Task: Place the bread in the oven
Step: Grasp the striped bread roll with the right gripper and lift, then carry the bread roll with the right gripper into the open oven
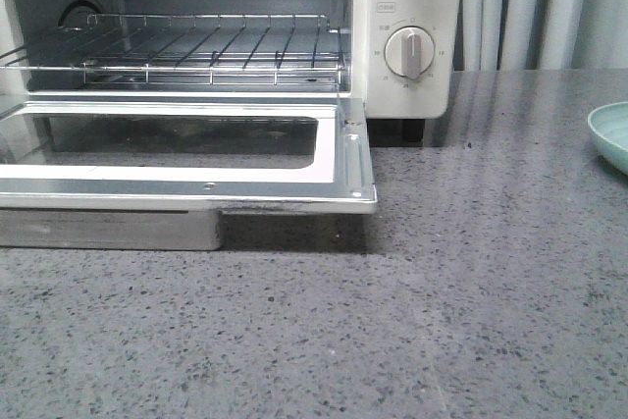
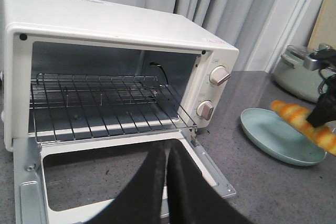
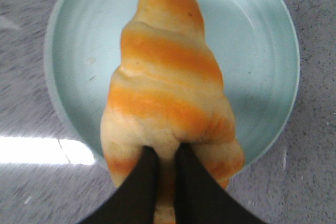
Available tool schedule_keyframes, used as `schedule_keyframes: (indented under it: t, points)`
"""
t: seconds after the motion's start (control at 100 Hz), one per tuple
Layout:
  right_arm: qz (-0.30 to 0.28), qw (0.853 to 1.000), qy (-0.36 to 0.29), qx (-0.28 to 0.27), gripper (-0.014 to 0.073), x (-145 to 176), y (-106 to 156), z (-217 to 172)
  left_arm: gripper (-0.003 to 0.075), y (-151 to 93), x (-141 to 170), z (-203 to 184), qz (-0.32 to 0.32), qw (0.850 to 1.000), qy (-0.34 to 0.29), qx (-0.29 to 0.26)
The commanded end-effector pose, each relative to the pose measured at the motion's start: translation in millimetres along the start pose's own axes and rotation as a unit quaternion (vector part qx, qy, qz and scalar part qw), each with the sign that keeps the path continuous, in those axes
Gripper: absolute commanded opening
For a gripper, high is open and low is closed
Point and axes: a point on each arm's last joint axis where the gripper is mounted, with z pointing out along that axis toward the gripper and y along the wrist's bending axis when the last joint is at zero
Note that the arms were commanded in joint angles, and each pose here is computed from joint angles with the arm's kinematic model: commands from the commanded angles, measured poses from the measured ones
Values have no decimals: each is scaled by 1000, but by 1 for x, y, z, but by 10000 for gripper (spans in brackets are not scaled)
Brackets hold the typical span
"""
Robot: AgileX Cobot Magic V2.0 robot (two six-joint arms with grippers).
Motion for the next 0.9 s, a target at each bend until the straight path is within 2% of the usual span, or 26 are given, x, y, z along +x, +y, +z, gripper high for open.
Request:
schedule_keyframes:
  t: [0.0, 0.11, 0.22, 0.43, 0.63, 0.78, 0.89]
  points:
    - [-19, 1000, -23, -10, -58, 16, 2, -37, -21, -3, -16, -3, -6, 999, -52, 9]
    - [-52, 993, -72, -79, -57, 34, 19, -65, -21, -3, -17, -3, -6, 998, -59, 9]
    - [-100, 983, -88, -130, -57, 42, 37, -76, -21, -3, -18, -3, -6, 998, -63, 9]
    - [-200, 960, -84, -177, -57, 37, 80, -76, -21, -3, -18, -3, -7, 998, -64, 10]
    - [-301, 932, -86, -182, -57, 15, 138, -72, -21, -3, -18, -3, -7, 998, -65, 10]
    - [-372, 905, -145, -148, -57, -5, 186, -80, -21, -3, -18, -3, -7, 998, -65, 10]
    - [-403, 889, -190, -110, -57, -22, 215, -85, -21, -3, -18, -3, -7, 998, -65, 10]
